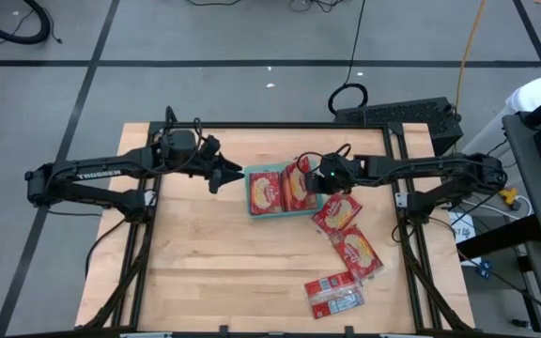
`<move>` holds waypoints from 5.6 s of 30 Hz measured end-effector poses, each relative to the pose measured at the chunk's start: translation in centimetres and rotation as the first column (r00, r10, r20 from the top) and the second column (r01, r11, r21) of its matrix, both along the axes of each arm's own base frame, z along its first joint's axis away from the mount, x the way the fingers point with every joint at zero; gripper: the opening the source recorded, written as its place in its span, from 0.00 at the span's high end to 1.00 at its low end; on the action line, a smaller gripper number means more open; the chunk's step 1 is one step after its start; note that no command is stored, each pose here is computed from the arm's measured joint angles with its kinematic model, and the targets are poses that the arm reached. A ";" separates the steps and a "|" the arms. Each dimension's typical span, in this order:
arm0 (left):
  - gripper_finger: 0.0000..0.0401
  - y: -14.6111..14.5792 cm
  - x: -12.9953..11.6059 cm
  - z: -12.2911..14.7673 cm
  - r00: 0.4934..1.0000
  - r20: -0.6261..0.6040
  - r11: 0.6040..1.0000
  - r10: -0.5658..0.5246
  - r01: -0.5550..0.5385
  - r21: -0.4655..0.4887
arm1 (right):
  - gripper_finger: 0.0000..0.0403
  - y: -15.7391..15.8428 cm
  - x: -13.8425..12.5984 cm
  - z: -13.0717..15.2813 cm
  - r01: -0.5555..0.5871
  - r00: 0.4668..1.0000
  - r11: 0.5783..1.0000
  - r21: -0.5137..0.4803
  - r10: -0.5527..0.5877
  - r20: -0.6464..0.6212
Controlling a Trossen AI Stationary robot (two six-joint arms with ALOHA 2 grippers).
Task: Sort popcorn bags into baskets
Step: Put the red popcorn bag into the green bin
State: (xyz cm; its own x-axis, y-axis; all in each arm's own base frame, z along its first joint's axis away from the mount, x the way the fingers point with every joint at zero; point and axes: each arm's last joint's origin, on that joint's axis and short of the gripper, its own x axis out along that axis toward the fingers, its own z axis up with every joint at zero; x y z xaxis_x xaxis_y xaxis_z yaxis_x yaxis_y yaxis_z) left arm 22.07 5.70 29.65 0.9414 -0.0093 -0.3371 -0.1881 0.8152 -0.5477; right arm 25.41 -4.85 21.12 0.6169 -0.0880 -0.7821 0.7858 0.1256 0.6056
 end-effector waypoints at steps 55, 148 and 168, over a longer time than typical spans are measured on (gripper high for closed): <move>0.53 -6.7 4.4 -3.3 0.940 -0.076 0.917 0.333 -0.341 -0.208 | 0.47 -6.2 -10.1 -2.2 -0.432 0.847 0.897 0.089 0.438 -0.301; 0.37 -9.3 25.0 -15.2 0.942 0.001 0.931 -0.337 0.333 0.149 | 1.00 7.6 -8.5 -1.0 -0.803 0.490 0.561 -0.200 0.813 0.313; 0.97 -9.0 22.5 -9.8 0.893 -0.129 0.876 -0.430 0.448 0.178 | 0.99 7.4 -8.0 0.9 -0.683 0.674 0.730 -0.043 0.651 0.349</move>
